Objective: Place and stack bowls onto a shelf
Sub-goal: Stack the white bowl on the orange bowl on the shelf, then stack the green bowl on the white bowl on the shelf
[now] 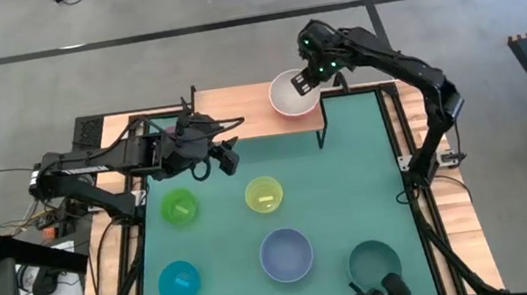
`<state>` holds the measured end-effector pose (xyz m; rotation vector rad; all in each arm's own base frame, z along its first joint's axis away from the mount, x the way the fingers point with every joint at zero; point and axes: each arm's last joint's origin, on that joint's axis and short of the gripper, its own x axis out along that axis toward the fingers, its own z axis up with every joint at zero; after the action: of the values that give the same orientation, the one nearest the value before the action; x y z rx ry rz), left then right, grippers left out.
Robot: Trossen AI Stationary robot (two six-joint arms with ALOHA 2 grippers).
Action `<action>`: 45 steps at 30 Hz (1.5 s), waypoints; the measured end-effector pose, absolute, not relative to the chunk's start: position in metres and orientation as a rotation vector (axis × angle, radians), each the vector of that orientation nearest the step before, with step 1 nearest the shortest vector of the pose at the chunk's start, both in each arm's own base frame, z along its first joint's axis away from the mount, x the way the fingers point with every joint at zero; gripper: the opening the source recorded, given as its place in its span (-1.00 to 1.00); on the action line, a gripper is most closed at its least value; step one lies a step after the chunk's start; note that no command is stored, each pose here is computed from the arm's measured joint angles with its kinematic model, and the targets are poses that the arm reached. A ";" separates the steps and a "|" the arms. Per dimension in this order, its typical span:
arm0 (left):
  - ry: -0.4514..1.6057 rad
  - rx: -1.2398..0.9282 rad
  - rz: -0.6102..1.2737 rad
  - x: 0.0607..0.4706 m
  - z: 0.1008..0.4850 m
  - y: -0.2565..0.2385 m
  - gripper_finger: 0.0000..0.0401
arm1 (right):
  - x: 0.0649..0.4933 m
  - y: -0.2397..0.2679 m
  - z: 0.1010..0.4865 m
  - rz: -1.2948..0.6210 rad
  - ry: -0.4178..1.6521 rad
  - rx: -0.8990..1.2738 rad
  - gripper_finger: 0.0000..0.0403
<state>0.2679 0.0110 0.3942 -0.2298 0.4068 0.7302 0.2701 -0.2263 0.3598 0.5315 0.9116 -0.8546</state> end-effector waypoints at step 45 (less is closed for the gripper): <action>0.545 -0.294 0.318 0.232 0.306 -0.006 0.05 | 0.255 0.000 0.374 -0.711 1.168 0.567 -0.06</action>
<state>0.2318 -0.0062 0.3062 -0.2942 0.5452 0.3179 0.2554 -0.0003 0.3735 0.5666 1.1685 -0.7107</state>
